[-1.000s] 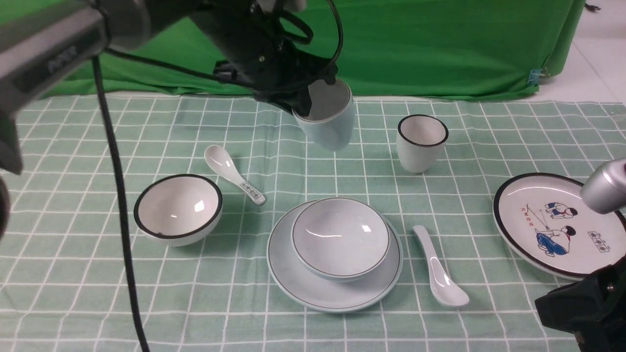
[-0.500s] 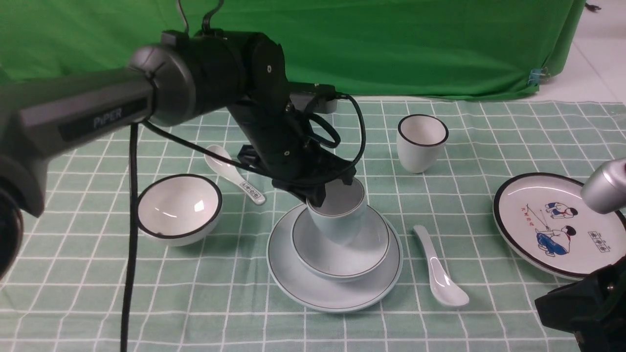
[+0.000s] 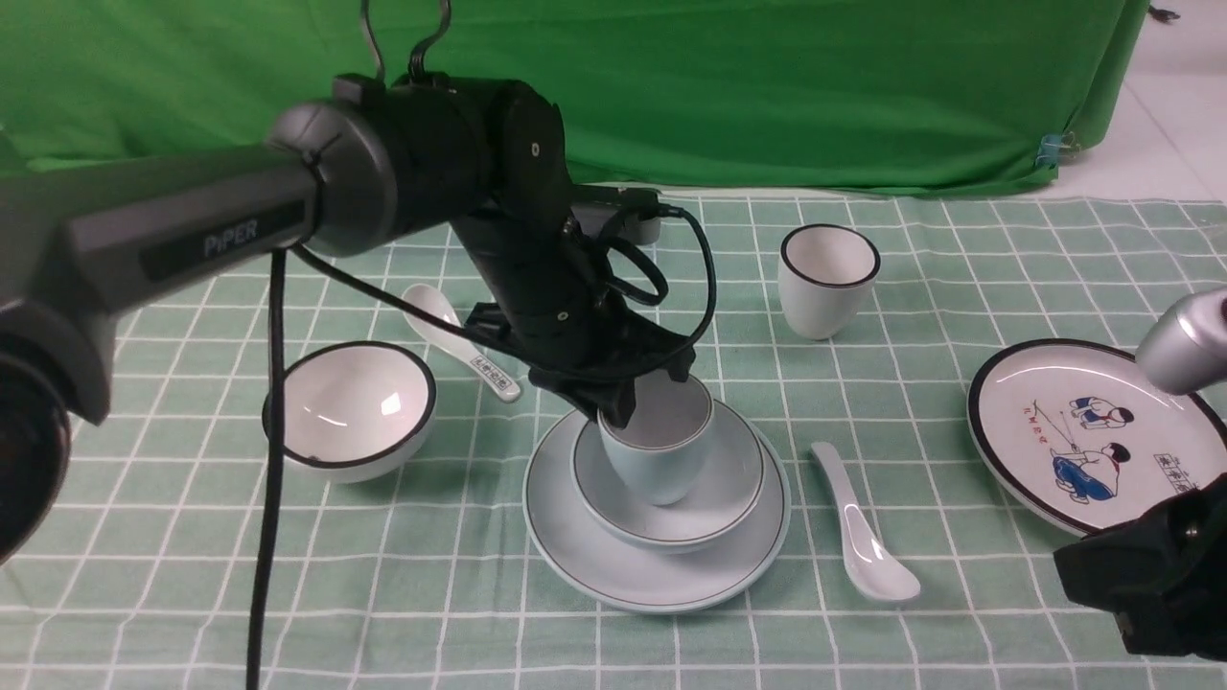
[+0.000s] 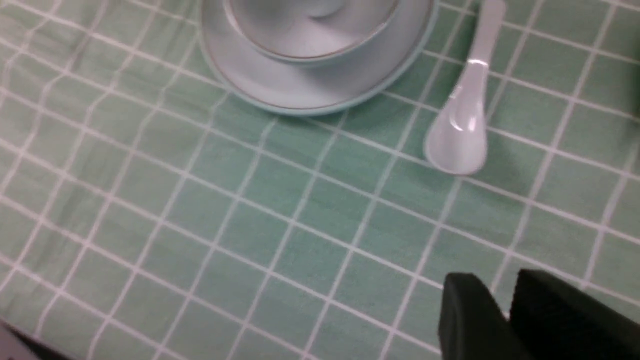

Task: Place the bowls on the plates on the blue tablecloth, put the cups on the bowls, and place the spoons in the cups.
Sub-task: 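Place the cup upside down onto the bowl on the plate, then move the gripper down to the white spoon beside the saucer, then move the spoon over the cup on the plates and lower it into the cup with the right gripper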

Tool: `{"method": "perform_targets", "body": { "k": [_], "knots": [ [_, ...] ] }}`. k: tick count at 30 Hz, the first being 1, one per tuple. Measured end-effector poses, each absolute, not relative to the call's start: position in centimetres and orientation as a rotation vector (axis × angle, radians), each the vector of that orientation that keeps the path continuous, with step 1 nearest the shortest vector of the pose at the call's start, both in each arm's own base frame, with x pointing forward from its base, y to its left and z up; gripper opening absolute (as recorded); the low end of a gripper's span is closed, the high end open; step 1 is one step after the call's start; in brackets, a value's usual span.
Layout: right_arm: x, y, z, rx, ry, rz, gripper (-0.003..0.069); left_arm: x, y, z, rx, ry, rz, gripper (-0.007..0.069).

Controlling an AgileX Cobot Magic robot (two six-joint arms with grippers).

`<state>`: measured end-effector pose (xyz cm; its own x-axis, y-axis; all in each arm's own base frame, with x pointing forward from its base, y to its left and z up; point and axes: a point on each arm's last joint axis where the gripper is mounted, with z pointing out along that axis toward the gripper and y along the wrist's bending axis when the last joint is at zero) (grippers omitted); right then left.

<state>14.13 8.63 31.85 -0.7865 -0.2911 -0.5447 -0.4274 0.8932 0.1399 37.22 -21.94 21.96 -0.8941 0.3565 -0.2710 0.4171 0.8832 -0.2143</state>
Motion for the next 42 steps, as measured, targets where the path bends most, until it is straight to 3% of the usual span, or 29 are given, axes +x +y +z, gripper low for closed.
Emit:
{"method": "perform_targets", "body": {
  "k": [6,9,12,18,21,24,32,34,36,37,42],
  "knots": [
    [16.9,7.6,32.1,-0.413,2.663,0.233,0.0171,37.0,-21.9,22.4,0.608,2.858,-0.391,0.0254],
    [20.8,7.1,31.8,-0.338,2.732,0.190,0.0180,36.5,-21.4,25.2,0.652,2.850,-0.355,0.0279],
    [24.5,8.1,30.1,-0.383,2.801,0.170,0.0269,35.0,-20.1,29.4,0.652,2.768,-0.307,0.0202],
    [30.0,11.3,26.0,-0.511,2.858,0.151,0.0482,29.8,-17.1,35.6,0.572,2.571,-0.342,0.0027],
    [32.3,12.9,23.9,-0.544,2.867,0.149,0.0512,26.7,-15.4,36.2,0.527,2.512,-0.363,0.0010],
    [34.6,14.7,20.9,-0.584,2.900,0.140,0.0522,23.3,-13.4,34.9,0.475,2.478,-0.374,0.0007],
    [37.5,16.6,16.0,-0.614,2.959,0.123,0.0503,17.5,-9.7,31.8,0.317,2.484,-0.350,0.0008],
    [37.8,16.7,15.4,-0.623,2.956,0.115,0.0436,16.9,-9.3,31.8,0.299,2.480,-0.353,0.0008],
    [37.9,16.8,15.5,-0.627,2.947,0.118,0.0225,16.7,-9.1,31.9,0.296,2.471,-0.350,0.0008],
    [37.8,16.8,15.7,-0.627,2.947,0.122,0.0171,16.7,-9.1,32.0,0.298,2.469,-0.345,0.0008],
    [36.8,16.6,19.9,-0.631,2.870,0.154,0.0188,16.8,-9.1,32.0,0.303,2.453,-0.334,0.0008]
  ]
}}
